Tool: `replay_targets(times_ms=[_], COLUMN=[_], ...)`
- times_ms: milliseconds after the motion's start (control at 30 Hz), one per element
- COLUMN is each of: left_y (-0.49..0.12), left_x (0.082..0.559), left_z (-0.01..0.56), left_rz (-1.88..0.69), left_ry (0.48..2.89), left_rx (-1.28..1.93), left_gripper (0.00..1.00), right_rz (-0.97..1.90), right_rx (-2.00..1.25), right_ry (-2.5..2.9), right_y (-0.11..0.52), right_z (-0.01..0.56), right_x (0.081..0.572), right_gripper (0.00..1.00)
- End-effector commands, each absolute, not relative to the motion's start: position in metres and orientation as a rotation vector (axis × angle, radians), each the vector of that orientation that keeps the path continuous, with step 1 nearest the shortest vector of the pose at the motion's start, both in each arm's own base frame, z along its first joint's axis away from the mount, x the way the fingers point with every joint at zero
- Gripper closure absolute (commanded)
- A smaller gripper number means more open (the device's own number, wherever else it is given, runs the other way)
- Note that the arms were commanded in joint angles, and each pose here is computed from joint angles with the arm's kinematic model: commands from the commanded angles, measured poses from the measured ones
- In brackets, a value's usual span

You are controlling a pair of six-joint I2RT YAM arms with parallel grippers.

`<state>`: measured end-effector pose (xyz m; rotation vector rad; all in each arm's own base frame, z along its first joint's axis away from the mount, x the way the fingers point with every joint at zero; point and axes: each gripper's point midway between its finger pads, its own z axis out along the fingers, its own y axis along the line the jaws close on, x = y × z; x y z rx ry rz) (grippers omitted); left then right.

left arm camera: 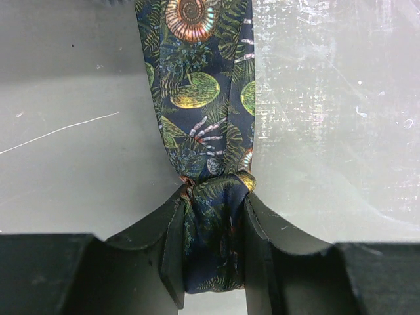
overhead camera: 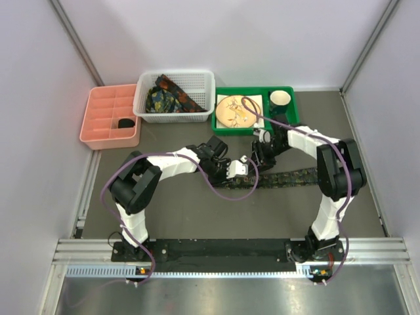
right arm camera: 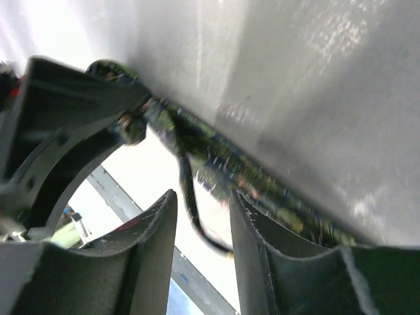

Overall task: Roll the ties
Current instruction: Roll the tie at the center of the board.

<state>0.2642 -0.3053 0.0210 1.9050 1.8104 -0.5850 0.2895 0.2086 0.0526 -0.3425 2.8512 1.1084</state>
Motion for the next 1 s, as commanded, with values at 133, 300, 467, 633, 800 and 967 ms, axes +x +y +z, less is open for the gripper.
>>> replay_targets(times_ms=[133, 300, 467, 633, 800, 967], left_y=[-0.283, -0.285, -0.283, -0.284, -0.285, -0.286], left_x=[0.256, 0.257, 0.257, 0.257, 0.258, 0.259], left_z=[-0.001, -0.001, -0.002, -0.003, -0.002, -0.003], left_rz=[-0.511, -0.509, -0.501, -0.510, -0.512, -0.511], left_ry=[1.899, 1.902, 1.911, 1.912, 1.911, 1.915], left_rx=[1.954, 1.948, 1.954, 1.949, 1.951, 1.951], left_gripper=[0.65, 0.65, 0.65, 0.65, 0.66, 0.66], right_rz=[1.240, 1.569, 1.457, 1.335, 1.353, 1.339], right_rx=[-0.302, -0.270, -0.208, -0.128, -0.067, -0.003], right_ry=[2.732, 2.670, 2.780, 2.850, 2.816, 2.708], right_y=[0.184, 0.237, 0.225, 0.180, 0.155, 0.116], right_z=[0.091, 0.111, 0.072, 0.043, 0.050, 0.085], right_x=[0.291, 0.277, 0.279, 0.280, 0.285, 0.302], right_gripper=[0.68, 0.69, 0.73, 0.74, 0.74, 0.72])
